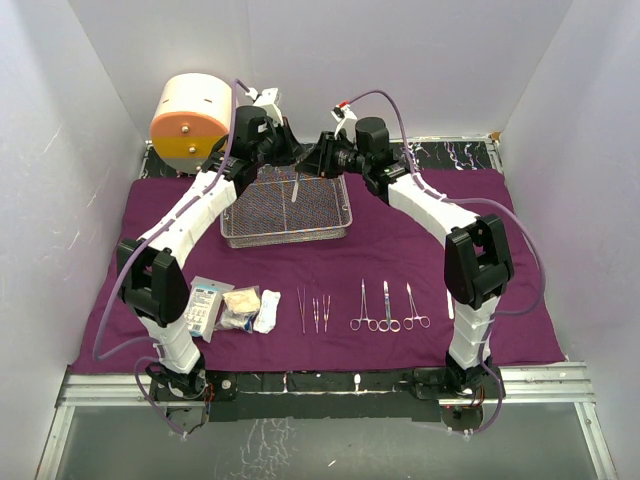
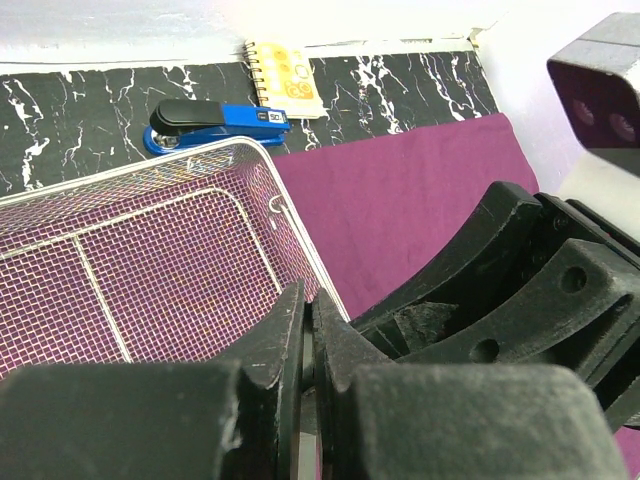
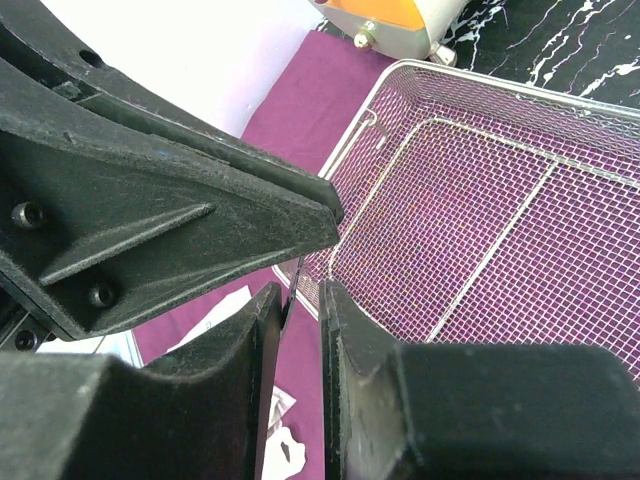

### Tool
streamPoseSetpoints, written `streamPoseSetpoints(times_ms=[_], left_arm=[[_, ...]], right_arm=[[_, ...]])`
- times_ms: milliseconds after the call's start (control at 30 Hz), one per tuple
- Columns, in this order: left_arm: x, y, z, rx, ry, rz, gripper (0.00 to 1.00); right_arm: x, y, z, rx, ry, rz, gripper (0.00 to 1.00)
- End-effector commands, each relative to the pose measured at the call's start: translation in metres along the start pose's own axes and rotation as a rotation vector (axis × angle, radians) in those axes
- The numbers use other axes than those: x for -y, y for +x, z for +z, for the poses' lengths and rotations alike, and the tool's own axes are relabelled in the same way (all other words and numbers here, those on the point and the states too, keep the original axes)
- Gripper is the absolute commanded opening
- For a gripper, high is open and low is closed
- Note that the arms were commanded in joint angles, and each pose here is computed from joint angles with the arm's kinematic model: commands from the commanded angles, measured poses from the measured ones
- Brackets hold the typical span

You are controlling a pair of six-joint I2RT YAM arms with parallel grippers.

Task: Open and lay out the surgical kit
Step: Place the medical item in the surgical kit.

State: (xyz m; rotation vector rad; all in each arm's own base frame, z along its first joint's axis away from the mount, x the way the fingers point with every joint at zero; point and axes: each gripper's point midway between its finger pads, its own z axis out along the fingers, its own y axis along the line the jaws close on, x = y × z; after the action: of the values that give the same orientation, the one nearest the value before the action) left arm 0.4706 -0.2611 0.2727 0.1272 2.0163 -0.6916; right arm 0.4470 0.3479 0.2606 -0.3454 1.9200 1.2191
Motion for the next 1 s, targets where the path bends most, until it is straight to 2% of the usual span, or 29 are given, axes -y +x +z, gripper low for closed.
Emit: streamPoseSetpoints(times_ms=[0,133,267,367,433,533,600,767,967], left_arm=[[0.018,-0.023,-0.024,0.061,0.037,0.001,0.0],[0.018,-0.021,-0.024,0.06,0.036,0.003,0.0],[0.019,-0.019,-0.023,0.058,0.05,0.022,0.0],[0.02,-0.017,-0.024,0.057,0.069,0.056,0.01],[0.024,-0.017,-0.028,0.058,0.095,0.095,0.18],[0.028,-0.018,-0.036,0.055,0.122,0.154,0.51],[0.029,-0.018,-0.042,0.047,0.129,0.184,0.64],[0.03,-0.012,-0.056,0.021,0.148,0.263,0.8],[0.025,0.0,-0.06,0.007,0.155,0.306,0.86]], right_arm=[[-0.019,-0.028,0.0,0.067,-0.028,-0.044,0.18],[-0.02,-0.028,0.001,0.066,-0.034,-0.043,0.12],[-0.02,-0.03,0.0,0.068,-0.033,-0.049,0.01],[-0.017,-0.028,-0.004,0.062,-0.014,-0.071,0.0],[-0.013,-0.025,-0.011,0.051,0.001,-0.092,0.0],[-0.005,-0.02,-0.034,0.036,0.019,-0.141,0.0],[0.003,-0.014,-0.057,0.02,0.031,-0.186,0.0],[0.051,0.026,-0.138,-0.121,0.187,-0.241,0.0],[0.118,0.066,-0.268,-0.269,0.45,-0.222,0.0]])
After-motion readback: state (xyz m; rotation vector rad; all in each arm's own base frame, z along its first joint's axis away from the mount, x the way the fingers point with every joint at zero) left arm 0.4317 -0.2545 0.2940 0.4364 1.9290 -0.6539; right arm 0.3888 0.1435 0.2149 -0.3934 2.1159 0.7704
